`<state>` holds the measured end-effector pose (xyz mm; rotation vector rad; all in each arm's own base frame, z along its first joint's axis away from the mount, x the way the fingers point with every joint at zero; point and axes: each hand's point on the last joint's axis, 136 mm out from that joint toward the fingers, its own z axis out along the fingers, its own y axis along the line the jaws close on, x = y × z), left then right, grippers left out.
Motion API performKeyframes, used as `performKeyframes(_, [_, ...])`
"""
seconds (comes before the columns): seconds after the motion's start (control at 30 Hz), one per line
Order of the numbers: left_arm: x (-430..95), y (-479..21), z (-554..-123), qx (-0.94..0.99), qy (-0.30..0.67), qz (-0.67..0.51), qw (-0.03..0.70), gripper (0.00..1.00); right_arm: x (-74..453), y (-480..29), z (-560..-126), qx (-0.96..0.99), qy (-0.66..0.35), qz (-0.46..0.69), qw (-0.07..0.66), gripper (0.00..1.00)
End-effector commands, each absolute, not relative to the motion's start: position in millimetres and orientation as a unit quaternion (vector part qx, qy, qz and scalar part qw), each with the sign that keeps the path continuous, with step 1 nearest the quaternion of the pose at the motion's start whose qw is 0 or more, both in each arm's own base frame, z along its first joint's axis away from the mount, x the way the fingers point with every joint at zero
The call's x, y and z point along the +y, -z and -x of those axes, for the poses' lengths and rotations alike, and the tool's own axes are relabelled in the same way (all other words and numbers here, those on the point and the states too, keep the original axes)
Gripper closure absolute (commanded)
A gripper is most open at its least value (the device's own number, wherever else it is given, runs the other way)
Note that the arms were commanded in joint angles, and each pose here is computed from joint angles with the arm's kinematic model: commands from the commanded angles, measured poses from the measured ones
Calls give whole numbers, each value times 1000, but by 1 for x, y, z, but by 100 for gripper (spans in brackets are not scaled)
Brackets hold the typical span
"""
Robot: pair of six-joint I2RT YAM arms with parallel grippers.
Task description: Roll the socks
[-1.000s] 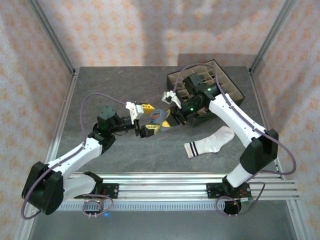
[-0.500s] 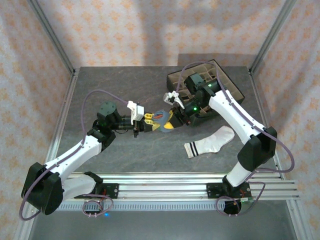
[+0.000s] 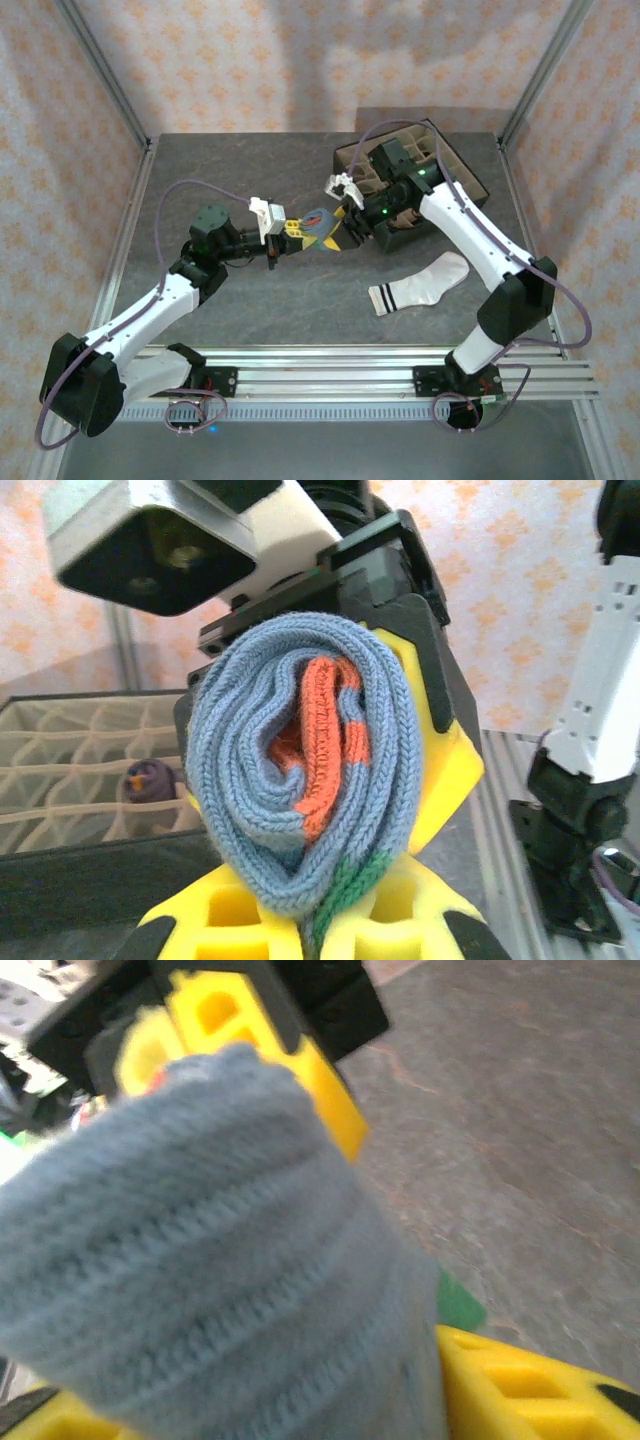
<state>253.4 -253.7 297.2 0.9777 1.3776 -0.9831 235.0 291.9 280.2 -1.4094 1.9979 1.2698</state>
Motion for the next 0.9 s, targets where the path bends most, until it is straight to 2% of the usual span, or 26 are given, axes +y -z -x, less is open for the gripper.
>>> performKeyframes(0.0, [-241,-302,-267,592,362,-398,600,100,273,-286,-268,755,-379,466,264,41])
performKeyframes(0.13, [-234,-294,-279,613,327,-382,610,100,252,-281,-300,789,-349,406,302,37])
performKeyframes(0.23, [-228,-283,-288,634,299,-371,609,100,231,-259,-335,840,-277,341,319,36])
performKeyframes(0.5, [-218,-261,-294,665,268,-354,601,100,187,-173,-417,939,-94,201,264,37])
performKeyframes(0.67, [-210,-255,-290,675,255,-346,599,100,198,-132,-452,956,-76,166,228,41])
performKeyframes(0.87, [-198,-256,-283,686,230,-337,602,100,260,-109,-449,951,-126,211,186,48])
